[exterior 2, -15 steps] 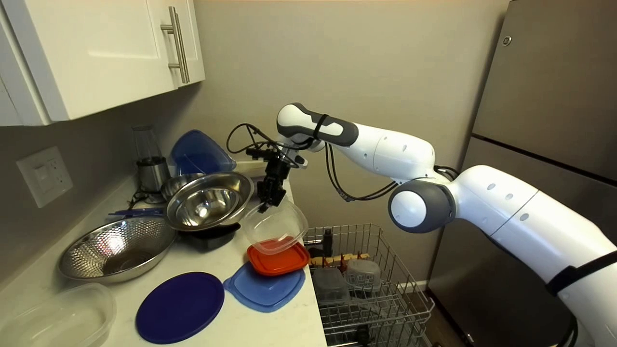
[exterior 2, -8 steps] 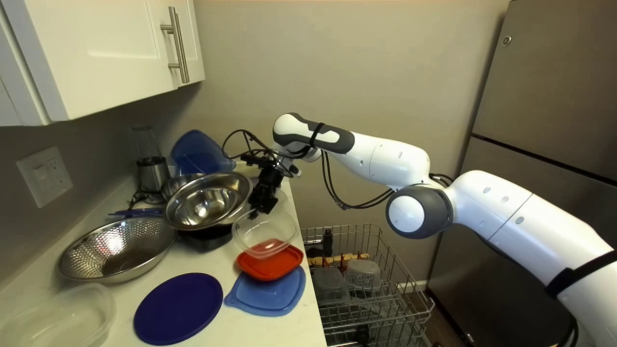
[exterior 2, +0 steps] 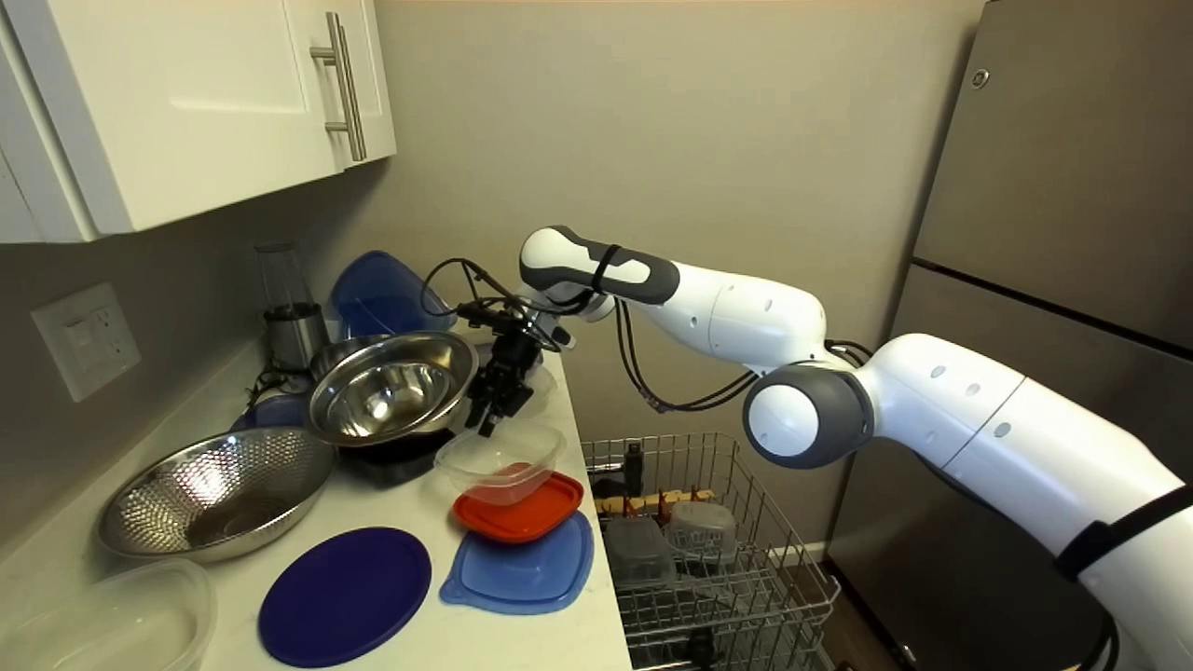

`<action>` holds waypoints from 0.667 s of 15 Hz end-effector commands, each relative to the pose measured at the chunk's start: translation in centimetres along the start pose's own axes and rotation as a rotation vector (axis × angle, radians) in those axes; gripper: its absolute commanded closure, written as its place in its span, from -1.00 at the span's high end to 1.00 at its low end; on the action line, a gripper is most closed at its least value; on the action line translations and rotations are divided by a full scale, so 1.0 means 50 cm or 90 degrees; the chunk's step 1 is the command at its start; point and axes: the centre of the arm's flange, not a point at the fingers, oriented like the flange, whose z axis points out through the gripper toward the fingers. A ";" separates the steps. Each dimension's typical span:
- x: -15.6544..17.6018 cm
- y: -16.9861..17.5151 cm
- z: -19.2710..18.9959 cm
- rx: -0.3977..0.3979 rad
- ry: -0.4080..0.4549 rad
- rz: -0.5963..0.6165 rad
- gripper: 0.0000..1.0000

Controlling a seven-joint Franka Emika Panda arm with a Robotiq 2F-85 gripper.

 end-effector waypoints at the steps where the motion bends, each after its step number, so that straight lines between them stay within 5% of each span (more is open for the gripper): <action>1: -0.006 0.073 0.034 -0.020 -0.001 -0.006 0.37; 6: -0.048 0.085 0.035 -0.104 0.026 -0.025 0.96; 10: -0.129 0.122 0.023 -0.154 0.077 -0.043 1.00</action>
